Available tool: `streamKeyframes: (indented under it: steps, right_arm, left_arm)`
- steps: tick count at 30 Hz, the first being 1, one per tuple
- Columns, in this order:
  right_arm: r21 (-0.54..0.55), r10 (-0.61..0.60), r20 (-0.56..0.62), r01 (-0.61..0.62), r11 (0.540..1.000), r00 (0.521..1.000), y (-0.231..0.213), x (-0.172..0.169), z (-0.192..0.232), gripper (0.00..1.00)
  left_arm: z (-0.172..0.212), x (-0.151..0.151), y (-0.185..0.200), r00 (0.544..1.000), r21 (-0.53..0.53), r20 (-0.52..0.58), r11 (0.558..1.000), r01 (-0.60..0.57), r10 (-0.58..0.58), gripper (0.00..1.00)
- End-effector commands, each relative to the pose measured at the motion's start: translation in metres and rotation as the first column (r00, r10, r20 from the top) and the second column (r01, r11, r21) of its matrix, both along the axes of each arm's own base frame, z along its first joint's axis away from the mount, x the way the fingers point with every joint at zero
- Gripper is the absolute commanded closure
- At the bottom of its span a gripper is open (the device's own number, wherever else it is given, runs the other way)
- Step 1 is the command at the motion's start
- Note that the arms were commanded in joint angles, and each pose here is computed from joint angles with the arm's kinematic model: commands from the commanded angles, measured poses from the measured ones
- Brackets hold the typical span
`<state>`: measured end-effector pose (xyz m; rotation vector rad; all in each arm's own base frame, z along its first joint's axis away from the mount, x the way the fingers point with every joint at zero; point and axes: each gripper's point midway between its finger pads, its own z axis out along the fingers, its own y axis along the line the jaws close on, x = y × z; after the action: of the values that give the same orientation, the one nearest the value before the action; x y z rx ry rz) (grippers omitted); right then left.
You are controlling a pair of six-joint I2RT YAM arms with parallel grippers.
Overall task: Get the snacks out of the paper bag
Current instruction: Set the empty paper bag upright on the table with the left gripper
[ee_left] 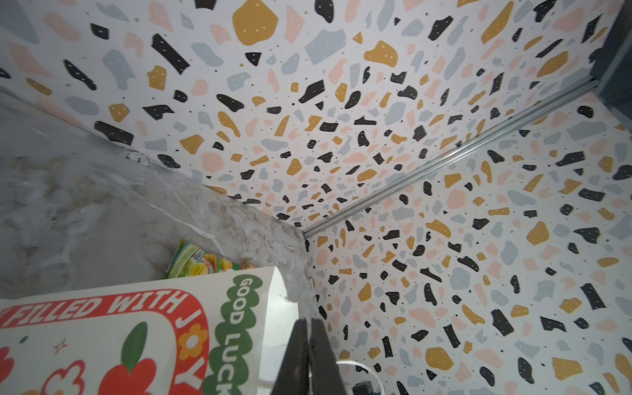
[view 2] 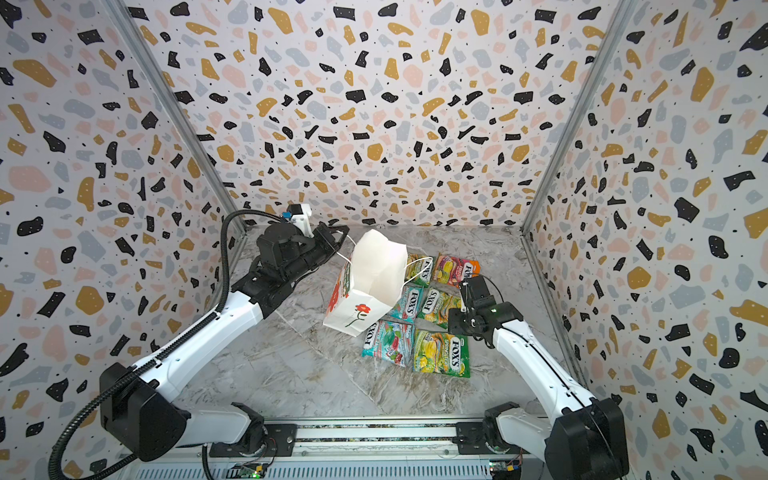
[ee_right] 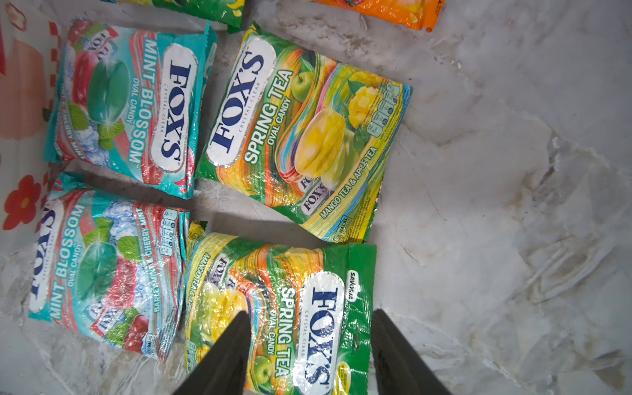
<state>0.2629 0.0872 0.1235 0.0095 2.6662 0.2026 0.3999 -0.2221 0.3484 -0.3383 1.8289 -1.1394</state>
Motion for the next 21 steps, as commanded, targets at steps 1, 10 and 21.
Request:
streamKeyframes:
  steps: [1,10,21]
  right_arm:
    - [0.006,0.009,0.014,-0.009,1.000,1.000,-0.001,-0.003,0.004,0.42]
    - [0.015,0.013,0.012,-0.013,1.000,1.000,0.002,-0.002,0.004,0.42]
    - [0.014,0.012,0.007,-0.012,1.000,1.000,0.001,-0.003,-0.001,0.42]
  left_arm:
    - [-0.028,0.013,0.014,1.000,0.052,-0.009,0.999,-0.010,0.010,1.00]
    - [-0.056,0.033,0.050,0.998,0.209,-0.027,0.977,-0.047,0.053,1.00]
    - [-0.056,0.042,0.096,0.985,0.532,0.020,0.832,-0.154,0.170,0.73]
